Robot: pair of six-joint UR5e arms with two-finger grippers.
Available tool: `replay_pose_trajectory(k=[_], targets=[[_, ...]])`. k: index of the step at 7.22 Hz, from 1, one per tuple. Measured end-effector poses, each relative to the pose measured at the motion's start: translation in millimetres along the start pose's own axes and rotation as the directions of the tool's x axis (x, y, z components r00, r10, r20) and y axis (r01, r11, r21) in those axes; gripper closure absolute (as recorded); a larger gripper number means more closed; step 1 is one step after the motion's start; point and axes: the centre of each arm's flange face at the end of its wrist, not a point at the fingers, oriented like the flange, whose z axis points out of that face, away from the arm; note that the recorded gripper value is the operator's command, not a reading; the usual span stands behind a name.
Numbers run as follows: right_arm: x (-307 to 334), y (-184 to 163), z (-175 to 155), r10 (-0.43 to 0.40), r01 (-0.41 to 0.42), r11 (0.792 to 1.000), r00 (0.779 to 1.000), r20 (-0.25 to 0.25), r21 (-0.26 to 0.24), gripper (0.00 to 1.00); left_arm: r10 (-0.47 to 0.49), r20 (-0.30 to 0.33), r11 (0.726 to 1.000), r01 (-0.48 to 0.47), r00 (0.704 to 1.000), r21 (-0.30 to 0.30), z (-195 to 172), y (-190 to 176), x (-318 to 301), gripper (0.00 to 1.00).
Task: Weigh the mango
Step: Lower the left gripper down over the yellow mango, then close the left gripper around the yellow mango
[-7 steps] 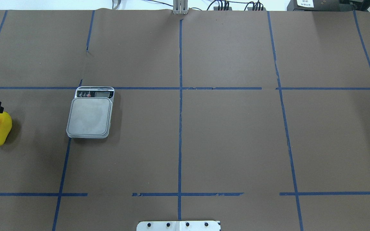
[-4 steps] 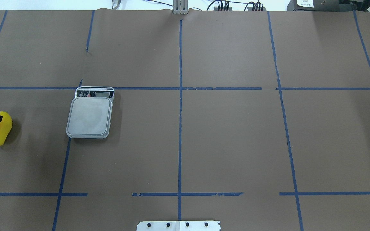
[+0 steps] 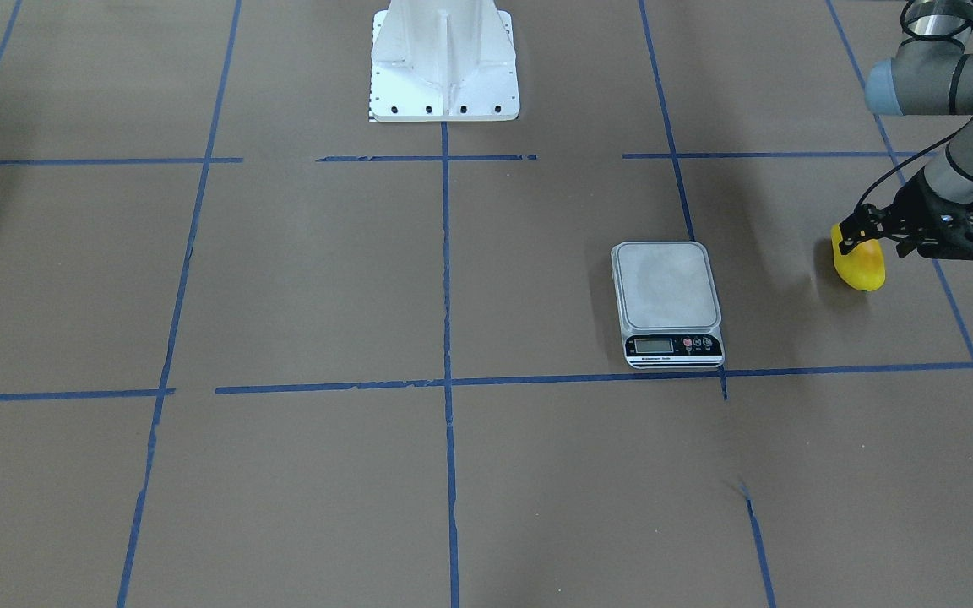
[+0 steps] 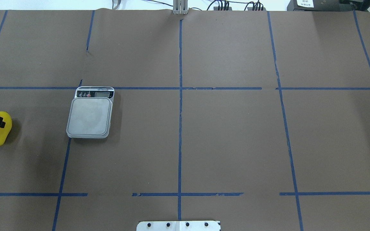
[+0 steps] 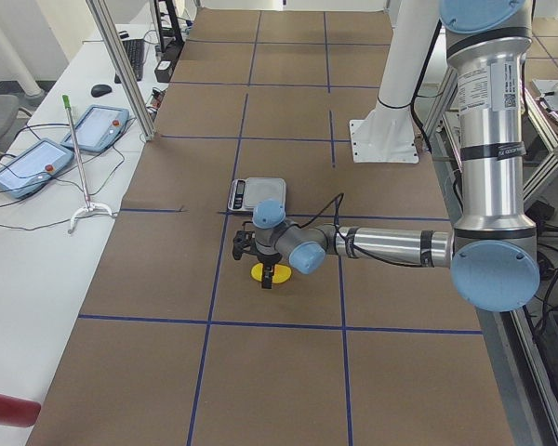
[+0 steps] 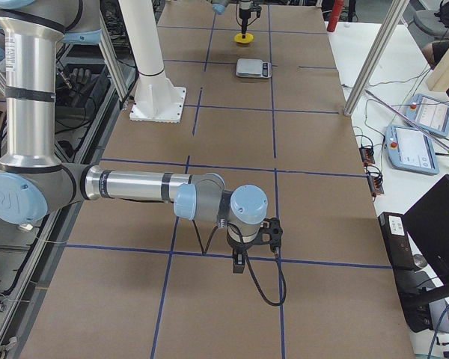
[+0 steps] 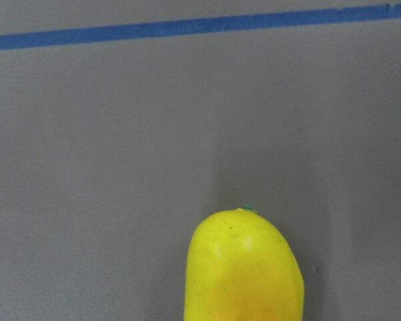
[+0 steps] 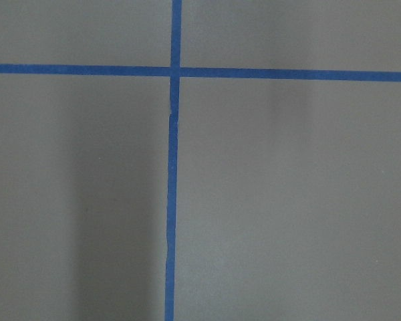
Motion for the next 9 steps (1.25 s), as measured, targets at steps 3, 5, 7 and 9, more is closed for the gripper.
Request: replay_pose_trajectory(k=[3,5,7,9], targets=[[0.2,0.3,0.2,0.000,0.000,1.000,1.000,0.000,0.000,0.00,0.001,-0.018,1.000,-0.001,1.000,-0.001,13.5,2.2,3.4,0.18],[0.1,0.1,0.1,0.000,0.000,1.000,1.000,0.000,0.000,0.00,-0.001,-0.024,1.000,0.001,1.000,-0.003,14.7,2.4,8.8,1.00],[0.0,0.0,0.0,0.000,0.000,1.000,1.000,0.000,0.000,0.00,0.006,-0.039,1.000,-0.006,0.999,0.003,5.4,1.7,17.5,1.00],[0.0,0.0,0.0,0.000,0.000,1.000,1.000,0.000,0.000,0.00,0.013,-0.078,1.000,-0.015,0.997,-0.027,-29.1,2.6,50.0,1.00]])
